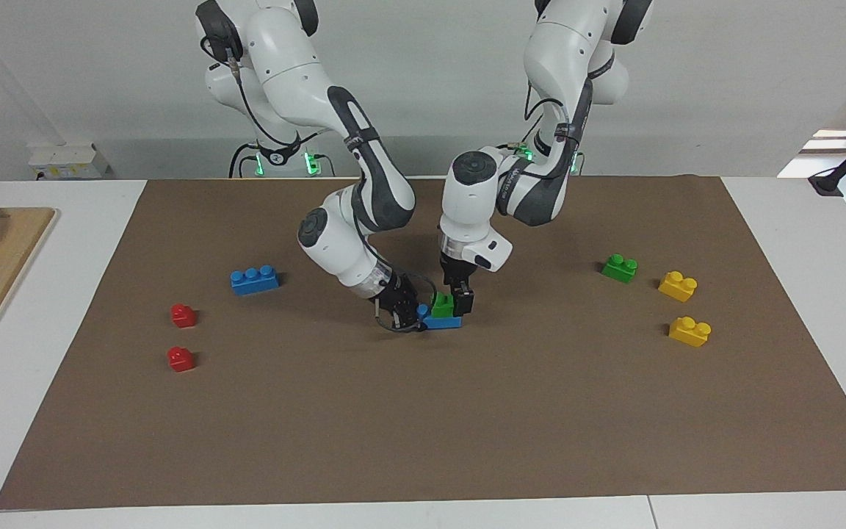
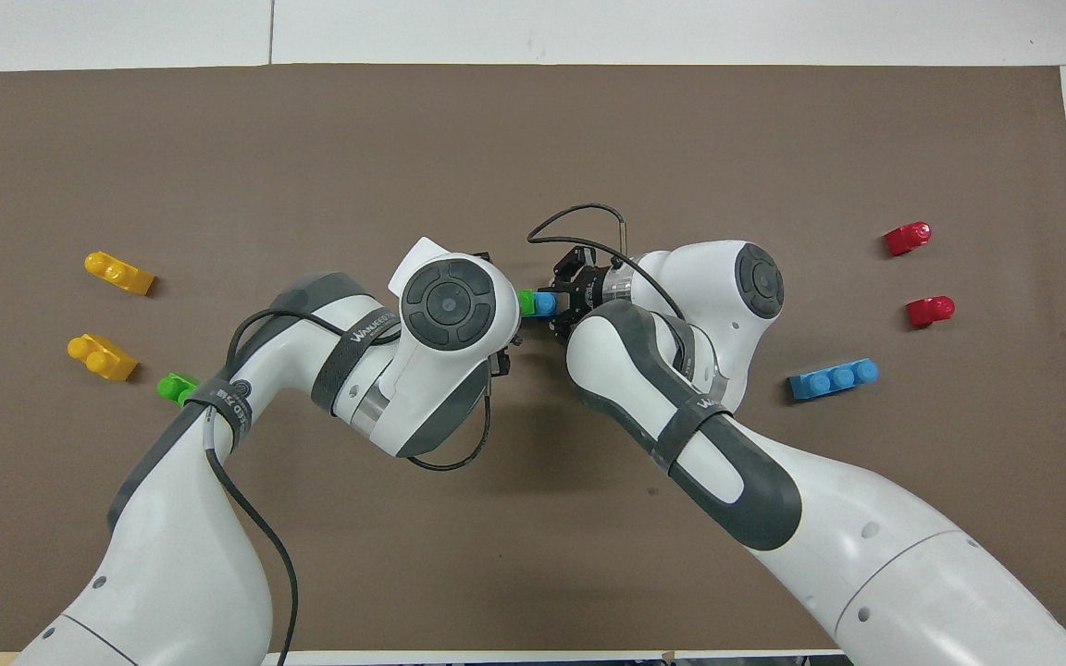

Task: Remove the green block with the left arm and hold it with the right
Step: 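Pull the green brick off the blue brick with both grippers, then carry the green brick with the left gripper while the right gripper carries blue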

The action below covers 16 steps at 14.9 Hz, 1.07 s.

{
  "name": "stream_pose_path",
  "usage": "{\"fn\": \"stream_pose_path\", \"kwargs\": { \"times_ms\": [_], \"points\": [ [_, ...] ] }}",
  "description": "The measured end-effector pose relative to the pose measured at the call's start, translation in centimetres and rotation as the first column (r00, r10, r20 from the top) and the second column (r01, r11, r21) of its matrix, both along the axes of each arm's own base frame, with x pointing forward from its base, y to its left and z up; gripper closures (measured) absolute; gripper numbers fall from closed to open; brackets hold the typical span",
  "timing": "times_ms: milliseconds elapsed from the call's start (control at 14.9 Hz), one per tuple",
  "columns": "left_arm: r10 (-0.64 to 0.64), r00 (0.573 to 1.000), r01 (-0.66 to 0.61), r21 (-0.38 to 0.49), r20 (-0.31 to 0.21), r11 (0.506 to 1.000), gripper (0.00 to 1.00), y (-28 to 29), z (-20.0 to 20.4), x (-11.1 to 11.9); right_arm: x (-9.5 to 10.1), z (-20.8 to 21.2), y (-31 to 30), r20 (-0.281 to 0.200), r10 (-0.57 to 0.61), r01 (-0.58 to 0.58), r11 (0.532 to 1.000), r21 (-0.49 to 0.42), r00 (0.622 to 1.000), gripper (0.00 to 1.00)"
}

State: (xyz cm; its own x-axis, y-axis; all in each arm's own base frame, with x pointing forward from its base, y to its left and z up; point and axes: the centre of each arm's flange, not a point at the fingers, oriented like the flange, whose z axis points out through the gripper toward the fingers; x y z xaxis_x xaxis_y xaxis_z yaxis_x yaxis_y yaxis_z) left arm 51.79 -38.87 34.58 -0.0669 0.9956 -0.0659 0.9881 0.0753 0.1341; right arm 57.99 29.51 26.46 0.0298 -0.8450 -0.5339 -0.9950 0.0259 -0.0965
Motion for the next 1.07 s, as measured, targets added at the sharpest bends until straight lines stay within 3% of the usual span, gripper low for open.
{"fn": "stream_pose_path", "kwargs": {
  "times_ms": [134,201,603,1071],
  "points": [
    [-0.001,1.000,0.001,-0.004,0.021,1.000,0.60,0.2,0.3,0.4,-0.1,0.0,0.1,0.002,0.004,-0.004,1.000,-0.001,1.000,0.65],
    [-0.005,1.000,0.005,-0.002,0.022,1.000,0.65,0.2,0.3,0.4,-0.1,0.0,0.1,0.005,0.003,-0.003,1.000,-0.002,1.000,0.65],
    [-0.007,1.000,0.007,0.006,0.024,1.000,0.65,0.3,1.0,0.3,-0.3,0.1,0.4,0.016,0.001,-0.001,1.000,-0.006,1.000,0.65],
    [0.005,0.999,-0.007,0.061,0.038,0.998,0.65,5.2,10.1,0.5,-0.3,0.1,0.6,0.025,-0.003,0.003,1.000,-0.009,1.000,0.65]
  ]
}}
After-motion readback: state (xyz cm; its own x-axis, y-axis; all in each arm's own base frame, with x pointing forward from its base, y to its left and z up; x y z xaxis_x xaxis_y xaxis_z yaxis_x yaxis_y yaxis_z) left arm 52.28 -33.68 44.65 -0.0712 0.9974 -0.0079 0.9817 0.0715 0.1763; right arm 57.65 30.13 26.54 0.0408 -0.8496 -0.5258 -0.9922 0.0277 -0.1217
